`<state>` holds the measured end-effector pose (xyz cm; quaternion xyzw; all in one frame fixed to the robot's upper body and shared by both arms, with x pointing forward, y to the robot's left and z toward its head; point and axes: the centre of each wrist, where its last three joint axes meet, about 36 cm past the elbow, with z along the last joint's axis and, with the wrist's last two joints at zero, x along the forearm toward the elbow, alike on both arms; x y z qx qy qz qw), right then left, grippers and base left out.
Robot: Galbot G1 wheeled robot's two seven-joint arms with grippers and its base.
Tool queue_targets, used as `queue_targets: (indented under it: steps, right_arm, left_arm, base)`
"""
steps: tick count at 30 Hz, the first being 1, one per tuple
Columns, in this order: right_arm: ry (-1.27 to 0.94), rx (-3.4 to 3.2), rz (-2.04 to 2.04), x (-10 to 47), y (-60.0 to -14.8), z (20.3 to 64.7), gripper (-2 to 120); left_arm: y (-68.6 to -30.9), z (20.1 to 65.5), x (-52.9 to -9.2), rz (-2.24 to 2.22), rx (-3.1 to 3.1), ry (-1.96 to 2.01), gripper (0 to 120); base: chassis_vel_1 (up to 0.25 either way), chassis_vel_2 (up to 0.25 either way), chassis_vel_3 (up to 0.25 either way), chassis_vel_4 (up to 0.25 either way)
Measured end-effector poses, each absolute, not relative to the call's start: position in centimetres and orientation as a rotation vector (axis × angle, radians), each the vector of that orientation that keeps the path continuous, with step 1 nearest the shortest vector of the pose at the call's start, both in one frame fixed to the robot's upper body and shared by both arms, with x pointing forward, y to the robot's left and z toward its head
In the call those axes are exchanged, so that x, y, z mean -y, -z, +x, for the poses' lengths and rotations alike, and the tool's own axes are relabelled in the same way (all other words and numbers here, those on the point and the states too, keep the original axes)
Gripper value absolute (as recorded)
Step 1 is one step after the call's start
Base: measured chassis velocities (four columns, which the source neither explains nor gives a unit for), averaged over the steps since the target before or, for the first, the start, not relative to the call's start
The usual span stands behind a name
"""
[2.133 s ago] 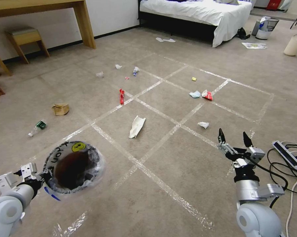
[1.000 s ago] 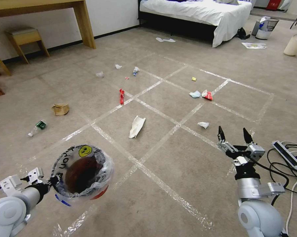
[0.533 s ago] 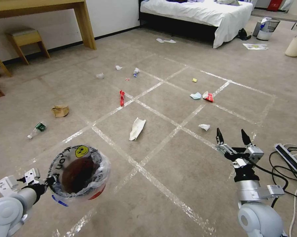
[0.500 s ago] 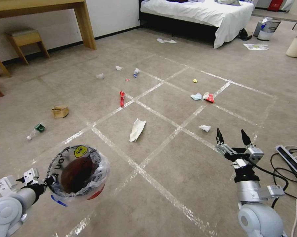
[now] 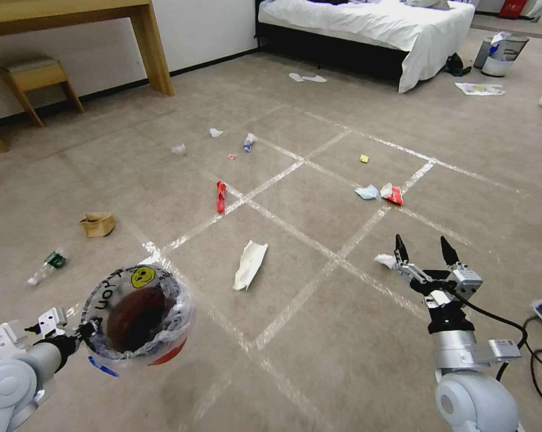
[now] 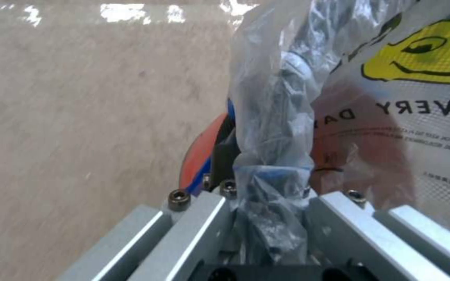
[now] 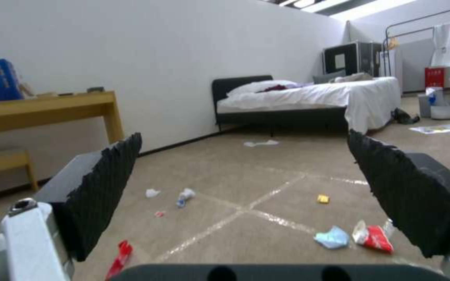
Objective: Pick up the trash bin and place the garbage on the floor into it.
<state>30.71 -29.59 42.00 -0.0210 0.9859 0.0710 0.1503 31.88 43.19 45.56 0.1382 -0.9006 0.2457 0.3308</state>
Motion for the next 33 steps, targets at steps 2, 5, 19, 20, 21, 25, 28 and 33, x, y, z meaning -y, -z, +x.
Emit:
queue_targets:
  steps: [2, 5, 19, 20, 21, 25, 28, 33]
  right_arm:
    - [-0.205, -2.833, -0.06, 29.56, -41.91, 30.72, 100]
    - [-0.207, -2.832, -0.06, 29.52, -41.86, 30.81, 100]
    - [-0.207, -2.832, -0.06, 29.57, -41.66, 31.21, 100]
    - [-0.207, -2.833, -0.059, 29.58, -41.65, 31.23, 100]
    - [-0.206, -2.834, -0.058, 29.61, -41.65, 31.27, 100]
    - [-0.206, -2.834, -0.057, 29.63, -41.6, 31.42, 100]
    - [-0.206, -2.835, -0.059, 29.62, -41.54, 31.48, 100]
    - [-0.21, -2.835, -0.06, 29.56, -41.43, 31.63, 100]
  left_arm:
    - [-45.54, 31.88, -43.2, 0.362, 2.354, -0.643, 0]
    - [-45.45, 31.91, -43.17, 0.361, 2.352, -0.645, 0]
    - [-45.16, 32.17, -43.32, 0.364, 2.348, -0.65, 0]
    - [-45.13, 32.19, -43.32, 0.364, 2.347, -0.65, 0]
    - [-45.09, 32.24, -43.3, 0.363, 2.347, -0.652, 0]
    - [-44.99, 32.29, -43.21, 0.361, 2.346, -0.654, 0]
    - [-44.92, 32.29, -43.19, 0.36, 2.344, -0.657, 0]
    - [-44.71, 32.28, -43.18, 0.361, 2.341, -0.656, 0]
  base:
    - [-0.221, 0.248, 0.206, -0.231]
    - [-0.162, 0.195, 0.165, -0.192]
    - [-0.094, 0.097, 0.093, -0.096]
    - [-0.11, 0.118, 0.14, -0.114]
    - [-0.137, 0.132, 0.154, -0.144]
    - [-0.154, 0.144, 0.163, -0.148]
    - [-0.138, 0.147, 0.158, -0.151]
    - [-0.109, 0.11, 0.107, -0.114]
